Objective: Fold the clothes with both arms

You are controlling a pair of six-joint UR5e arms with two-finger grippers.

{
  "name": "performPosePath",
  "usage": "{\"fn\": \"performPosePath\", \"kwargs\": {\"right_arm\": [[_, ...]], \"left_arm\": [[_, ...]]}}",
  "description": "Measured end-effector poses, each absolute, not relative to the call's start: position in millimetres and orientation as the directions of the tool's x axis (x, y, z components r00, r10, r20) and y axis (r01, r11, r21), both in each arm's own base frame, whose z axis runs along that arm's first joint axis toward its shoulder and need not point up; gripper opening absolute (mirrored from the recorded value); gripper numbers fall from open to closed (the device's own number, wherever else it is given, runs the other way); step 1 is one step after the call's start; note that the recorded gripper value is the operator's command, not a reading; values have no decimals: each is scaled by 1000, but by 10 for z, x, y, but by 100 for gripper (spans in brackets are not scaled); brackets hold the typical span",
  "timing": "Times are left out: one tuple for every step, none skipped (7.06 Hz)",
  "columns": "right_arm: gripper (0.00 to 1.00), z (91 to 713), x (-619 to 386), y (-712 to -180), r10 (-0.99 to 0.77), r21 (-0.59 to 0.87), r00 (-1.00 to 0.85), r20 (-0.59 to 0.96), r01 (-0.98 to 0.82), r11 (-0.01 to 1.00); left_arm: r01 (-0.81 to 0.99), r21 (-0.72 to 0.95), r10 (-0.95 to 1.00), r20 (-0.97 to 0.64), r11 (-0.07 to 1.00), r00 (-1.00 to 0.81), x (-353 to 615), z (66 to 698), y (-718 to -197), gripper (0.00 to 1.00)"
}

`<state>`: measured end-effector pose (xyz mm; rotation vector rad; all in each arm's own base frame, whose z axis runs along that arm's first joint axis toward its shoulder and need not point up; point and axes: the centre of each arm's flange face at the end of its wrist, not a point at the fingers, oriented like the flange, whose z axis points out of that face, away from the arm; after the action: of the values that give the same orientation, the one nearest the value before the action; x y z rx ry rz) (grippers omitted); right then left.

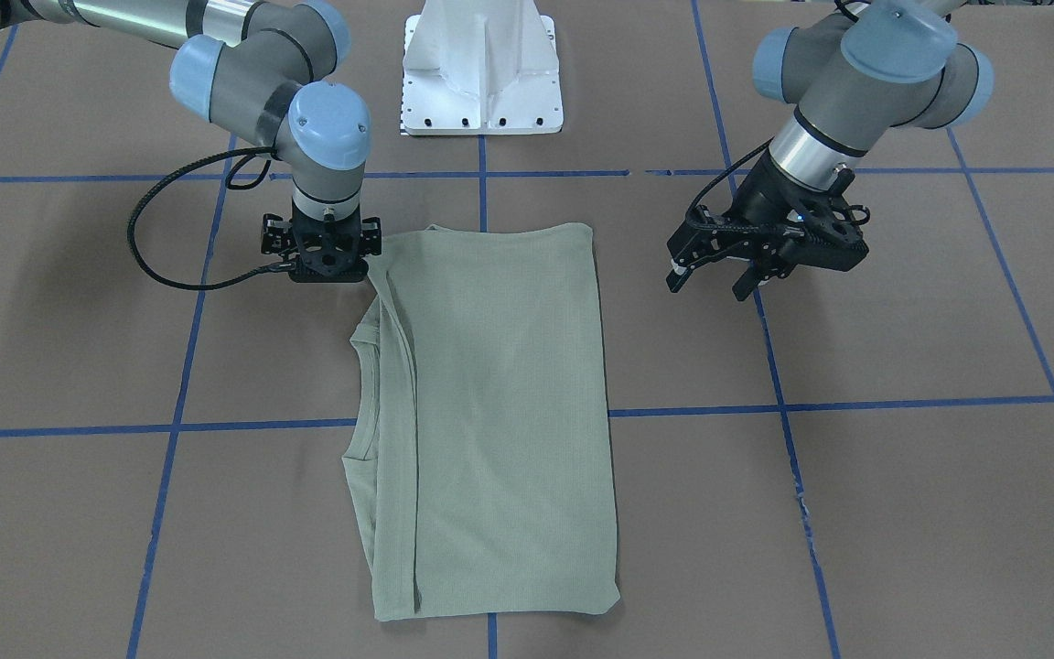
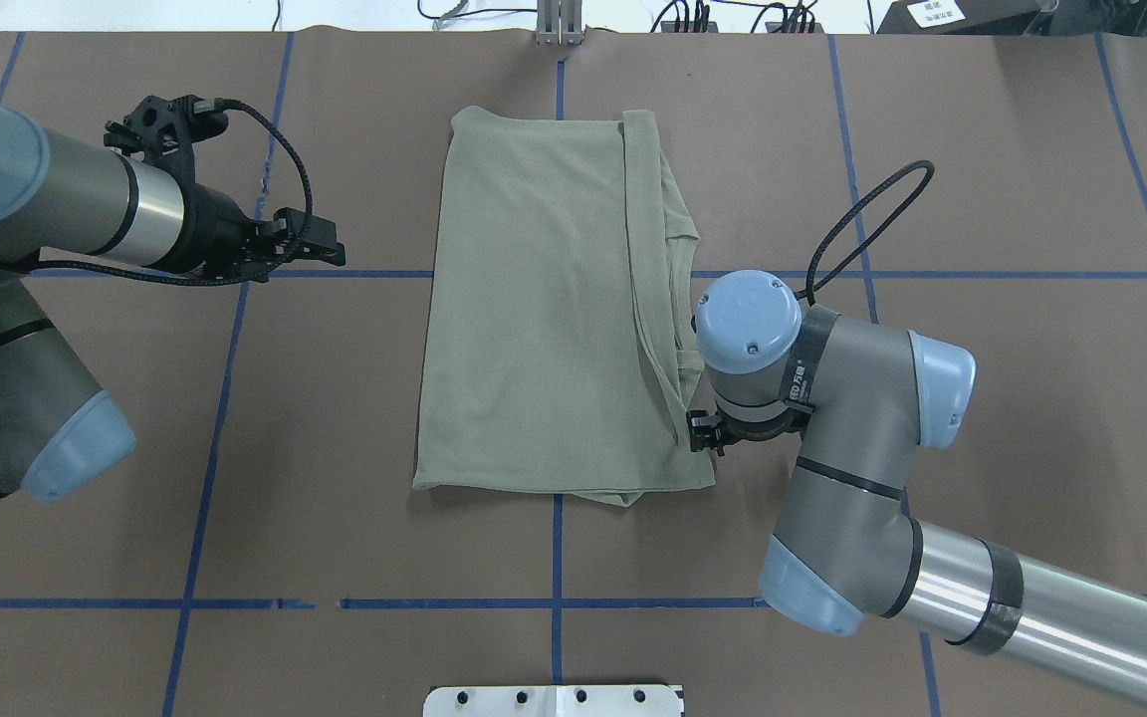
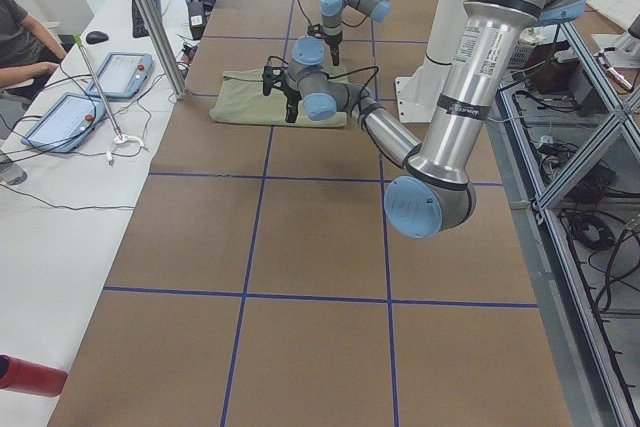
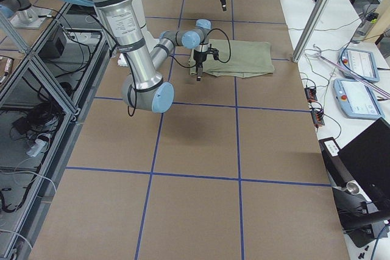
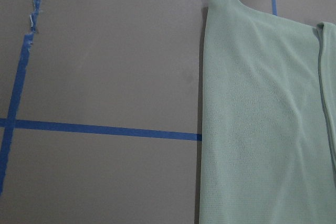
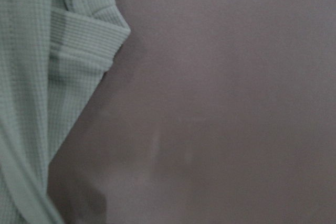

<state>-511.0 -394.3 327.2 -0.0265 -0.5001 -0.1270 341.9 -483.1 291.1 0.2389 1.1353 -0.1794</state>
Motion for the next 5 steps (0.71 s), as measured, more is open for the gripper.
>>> {"fn": "performPosePath", "kwargs": {"right_arm": [[100,3150,-5026,-4003,-111,19,860,499,117,993],[100,2945,-4971,-4110,-113,44,845,522,105,994],[100,2746,-4984,-4236,-128,74,833,538,105,992],[100,2601,-5116,-4378,-144,97,828,541,109,989],[100,2532,-5327,-4537,-152,113,827,542,108,988]], "left_arm": [[259,98,-17,-913,961,408,3425,2884,-4832,100],[258,99,-16,-913,961,407,3428,2868,-4834,100],[258,99,-15,-914,961,407,3433,2866,-4838,100],[257,100,-14,-913,961,407,3437,2869,-4841,100],[256,101,-13,-913,961,408,3438,2871,-4842,100]]}}
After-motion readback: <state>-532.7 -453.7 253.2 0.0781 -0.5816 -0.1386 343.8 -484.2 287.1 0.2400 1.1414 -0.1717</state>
